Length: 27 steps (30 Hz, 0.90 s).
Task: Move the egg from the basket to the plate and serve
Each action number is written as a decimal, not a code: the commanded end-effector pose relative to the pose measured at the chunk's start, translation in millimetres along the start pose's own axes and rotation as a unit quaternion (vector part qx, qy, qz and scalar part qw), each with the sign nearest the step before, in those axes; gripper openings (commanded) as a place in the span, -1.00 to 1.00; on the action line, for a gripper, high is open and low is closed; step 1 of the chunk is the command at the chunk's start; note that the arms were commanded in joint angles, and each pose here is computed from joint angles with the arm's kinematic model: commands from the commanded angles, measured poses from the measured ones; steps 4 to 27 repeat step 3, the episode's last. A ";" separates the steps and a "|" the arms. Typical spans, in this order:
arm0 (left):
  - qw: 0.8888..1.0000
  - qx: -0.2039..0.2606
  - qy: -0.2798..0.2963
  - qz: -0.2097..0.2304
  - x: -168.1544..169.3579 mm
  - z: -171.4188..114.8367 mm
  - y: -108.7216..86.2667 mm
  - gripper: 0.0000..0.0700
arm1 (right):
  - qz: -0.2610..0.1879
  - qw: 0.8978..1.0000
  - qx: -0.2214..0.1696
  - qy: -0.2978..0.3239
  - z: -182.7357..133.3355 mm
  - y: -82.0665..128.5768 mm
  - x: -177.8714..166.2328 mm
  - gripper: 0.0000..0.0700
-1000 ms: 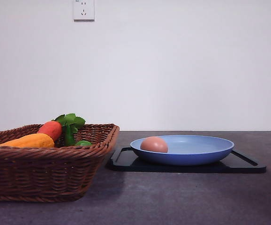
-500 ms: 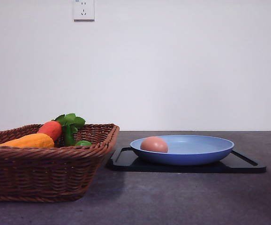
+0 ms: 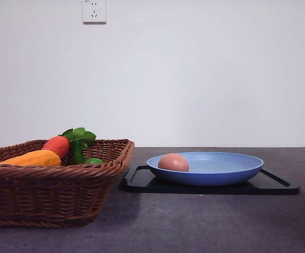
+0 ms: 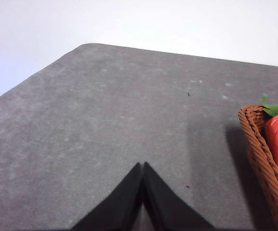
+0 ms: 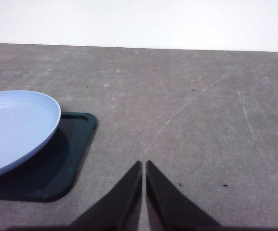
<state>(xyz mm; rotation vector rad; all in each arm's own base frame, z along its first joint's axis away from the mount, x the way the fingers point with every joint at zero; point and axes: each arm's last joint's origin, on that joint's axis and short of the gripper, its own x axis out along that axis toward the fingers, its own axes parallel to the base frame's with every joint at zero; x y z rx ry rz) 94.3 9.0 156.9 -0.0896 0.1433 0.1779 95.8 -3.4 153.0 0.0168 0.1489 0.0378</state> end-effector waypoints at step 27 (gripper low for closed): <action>1.000 -0.001 0.016 0.005 2.0 -8.3 0.9 -1.00 | -0.001 1.000 -0.002 0.001 -1.7 -0.2 0.5 -1.00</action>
